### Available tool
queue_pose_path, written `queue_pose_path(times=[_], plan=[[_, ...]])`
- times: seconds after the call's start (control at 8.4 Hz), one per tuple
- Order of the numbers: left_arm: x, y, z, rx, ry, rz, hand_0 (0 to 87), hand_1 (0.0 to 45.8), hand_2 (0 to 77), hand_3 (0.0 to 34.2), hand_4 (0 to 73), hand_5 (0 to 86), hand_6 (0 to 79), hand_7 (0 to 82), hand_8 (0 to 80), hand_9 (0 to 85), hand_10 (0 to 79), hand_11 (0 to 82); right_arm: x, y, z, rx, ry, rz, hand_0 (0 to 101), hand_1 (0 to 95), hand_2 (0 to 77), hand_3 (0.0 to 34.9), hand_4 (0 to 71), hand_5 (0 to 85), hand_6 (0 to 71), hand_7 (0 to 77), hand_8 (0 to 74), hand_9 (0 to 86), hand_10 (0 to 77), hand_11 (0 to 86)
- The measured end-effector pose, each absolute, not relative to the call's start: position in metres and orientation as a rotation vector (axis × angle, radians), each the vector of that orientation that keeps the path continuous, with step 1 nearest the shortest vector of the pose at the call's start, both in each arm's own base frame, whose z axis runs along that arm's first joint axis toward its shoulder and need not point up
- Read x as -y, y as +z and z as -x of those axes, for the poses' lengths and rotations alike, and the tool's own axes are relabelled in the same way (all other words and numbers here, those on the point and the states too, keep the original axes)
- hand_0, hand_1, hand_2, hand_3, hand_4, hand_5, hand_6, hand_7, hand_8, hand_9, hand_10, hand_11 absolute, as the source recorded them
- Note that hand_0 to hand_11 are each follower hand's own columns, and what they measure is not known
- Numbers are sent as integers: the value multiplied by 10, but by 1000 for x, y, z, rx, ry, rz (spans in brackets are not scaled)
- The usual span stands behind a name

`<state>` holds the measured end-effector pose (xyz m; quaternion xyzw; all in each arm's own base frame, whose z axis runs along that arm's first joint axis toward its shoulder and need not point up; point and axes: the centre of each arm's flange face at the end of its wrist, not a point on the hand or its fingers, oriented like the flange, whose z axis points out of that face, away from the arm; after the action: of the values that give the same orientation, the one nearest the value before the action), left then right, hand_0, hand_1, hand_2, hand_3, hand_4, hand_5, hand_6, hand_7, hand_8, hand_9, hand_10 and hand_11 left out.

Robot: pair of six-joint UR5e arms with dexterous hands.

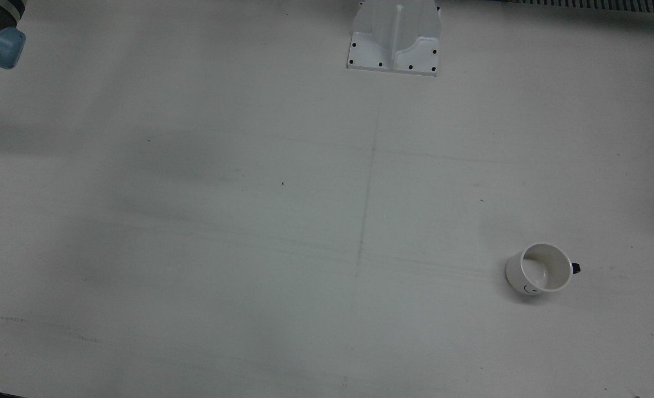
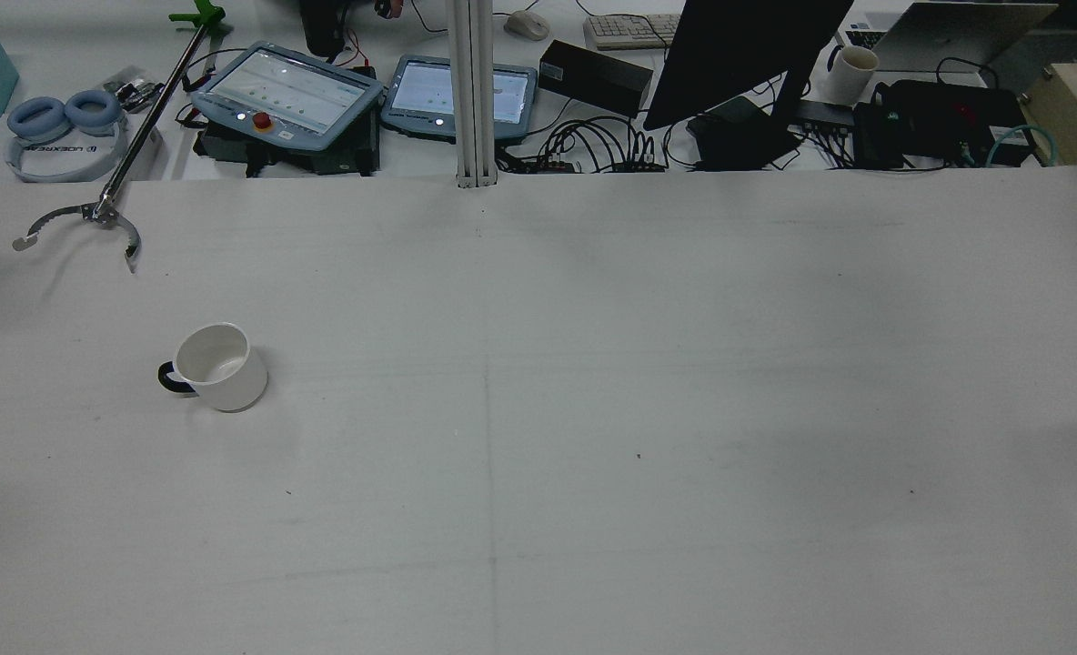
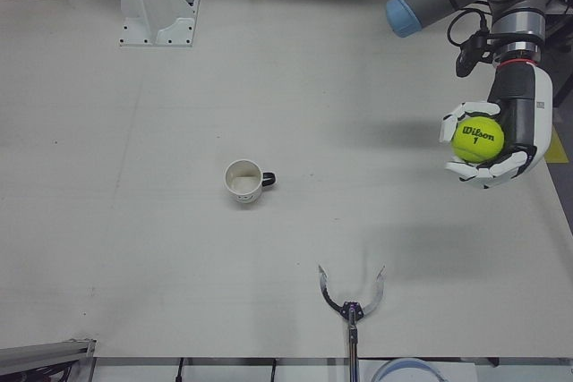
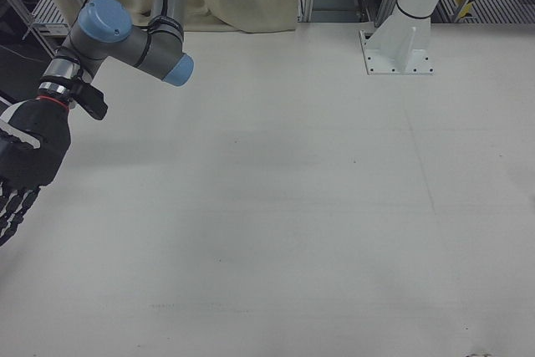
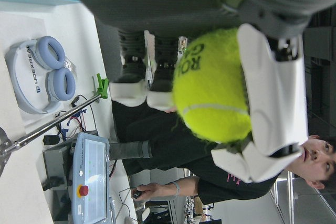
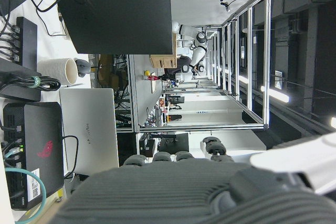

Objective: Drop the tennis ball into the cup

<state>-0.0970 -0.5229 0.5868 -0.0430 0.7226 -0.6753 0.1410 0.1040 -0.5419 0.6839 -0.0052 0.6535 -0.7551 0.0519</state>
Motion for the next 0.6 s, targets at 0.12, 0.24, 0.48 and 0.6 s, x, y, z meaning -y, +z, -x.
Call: queue_pose_path(times=[0.12,0.24,0.48,0.6], plan=[[525,579,94,-2111,-1912,125,562,202,458,0,573,262,551,535,638,720,529,704,542,684,-104,-1988,-2297,16,0,5,5,0,0,0,0,0,0,0,0,5],[531,570,64,-2112,-1834,161,550,202,464,0,584,235,551,535,638,720,551,704,542,684,-104,-1988,-2297,16,0,5,5,0,0,0,0,0,0,0,0,5],[536,548,4,-2097,-1646,163,569,196,464,0,567,262,551,535,649,714,551,704,542,684,-104,-1987,-2298,16,0,5,5,0,0,0,0,0,0,0,0,5],[535,539,-14,-2093,-1582,148,569,196,464,0,567,262,551,535,649,714,551,704,542,684,-104,-1987,-2298,16,0,5,5,0,0,0,0,0,0,0,0,5]])
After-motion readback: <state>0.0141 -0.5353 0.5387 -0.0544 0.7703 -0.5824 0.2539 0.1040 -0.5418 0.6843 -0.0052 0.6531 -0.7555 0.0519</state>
